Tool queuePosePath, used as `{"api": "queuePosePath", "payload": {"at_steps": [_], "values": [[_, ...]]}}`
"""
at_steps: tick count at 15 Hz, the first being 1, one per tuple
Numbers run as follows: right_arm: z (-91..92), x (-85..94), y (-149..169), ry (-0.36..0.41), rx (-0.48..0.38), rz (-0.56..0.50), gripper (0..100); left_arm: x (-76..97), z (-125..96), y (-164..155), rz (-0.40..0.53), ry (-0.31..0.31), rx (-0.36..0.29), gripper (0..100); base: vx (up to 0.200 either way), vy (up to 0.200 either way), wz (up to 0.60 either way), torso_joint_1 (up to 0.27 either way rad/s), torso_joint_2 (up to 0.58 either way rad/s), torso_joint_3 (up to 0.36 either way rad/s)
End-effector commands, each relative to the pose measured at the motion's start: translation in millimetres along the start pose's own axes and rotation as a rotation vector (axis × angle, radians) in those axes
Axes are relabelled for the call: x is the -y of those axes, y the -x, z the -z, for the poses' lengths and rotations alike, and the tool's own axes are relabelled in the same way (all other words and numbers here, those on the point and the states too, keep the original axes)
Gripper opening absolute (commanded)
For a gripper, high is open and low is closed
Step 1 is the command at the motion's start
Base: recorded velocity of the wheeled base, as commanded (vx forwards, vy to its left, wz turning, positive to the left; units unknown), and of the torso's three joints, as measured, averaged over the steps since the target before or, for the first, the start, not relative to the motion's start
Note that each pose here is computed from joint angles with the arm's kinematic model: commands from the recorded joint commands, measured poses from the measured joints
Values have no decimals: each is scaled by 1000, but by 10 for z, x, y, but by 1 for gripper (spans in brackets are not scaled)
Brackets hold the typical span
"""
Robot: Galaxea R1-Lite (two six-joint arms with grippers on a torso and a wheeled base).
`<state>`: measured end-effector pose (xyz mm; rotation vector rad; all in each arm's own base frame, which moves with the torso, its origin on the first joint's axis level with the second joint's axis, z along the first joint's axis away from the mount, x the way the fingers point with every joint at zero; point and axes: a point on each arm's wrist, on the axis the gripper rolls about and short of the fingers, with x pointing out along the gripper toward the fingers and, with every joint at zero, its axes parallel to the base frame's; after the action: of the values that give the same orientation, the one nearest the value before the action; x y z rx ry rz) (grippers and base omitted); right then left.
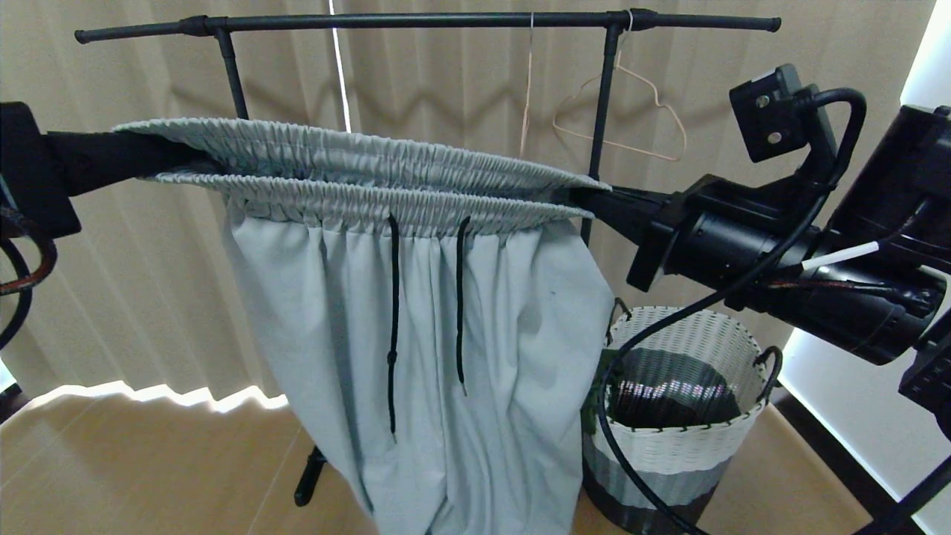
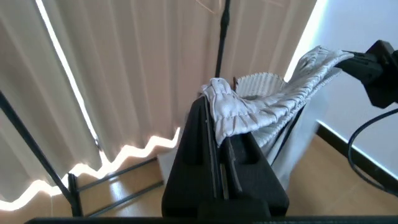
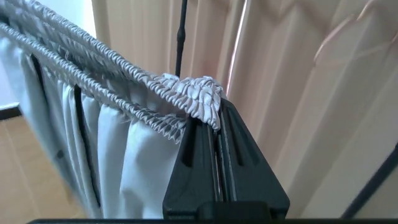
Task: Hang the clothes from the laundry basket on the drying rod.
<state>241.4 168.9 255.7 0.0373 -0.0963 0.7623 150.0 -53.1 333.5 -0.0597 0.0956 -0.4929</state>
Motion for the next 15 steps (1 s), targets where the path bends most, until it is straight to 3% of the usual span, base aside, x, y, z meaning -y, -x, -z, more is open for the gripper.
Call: {"api": "queuePosePath", "payload": {"at_steps": [1, 6, 7, 9, 11, 15], "values": [[-2, 13, -84, 1, 5, 1, 0, -6, 1, -7, 0, 1, 0, 0, 0, 0, 0, 0, 0, 0], [-169, 281, 154, 13, -13, 113, 0, 94, 167, -352, 80, 0, -105, 0, 0, 0, 0, 0, 0, 0], [-169, 281, 154, 13, -13, 113, 0, 94, 167, -352, 80, 0, -105, 0, 0, 0, 0, 0, 0, 0], [-332, 424, 380, 22, -4, 189, 0, 333, 150, -631, 204, -40, -69, 0, 0, 0, 0, 0, 0, 0], [-354, 423, 440, 23, 2, 198, 0, 397, 37, -802, 227, -145, -23, 0, 0, 0, 0, 0, 0, 0], [-277, 569, 490, 21, -25, 257, 0, 523, 218, -942, 276, -125, -93, 0, 0, 0, 0, 0, 0, 0]]}}
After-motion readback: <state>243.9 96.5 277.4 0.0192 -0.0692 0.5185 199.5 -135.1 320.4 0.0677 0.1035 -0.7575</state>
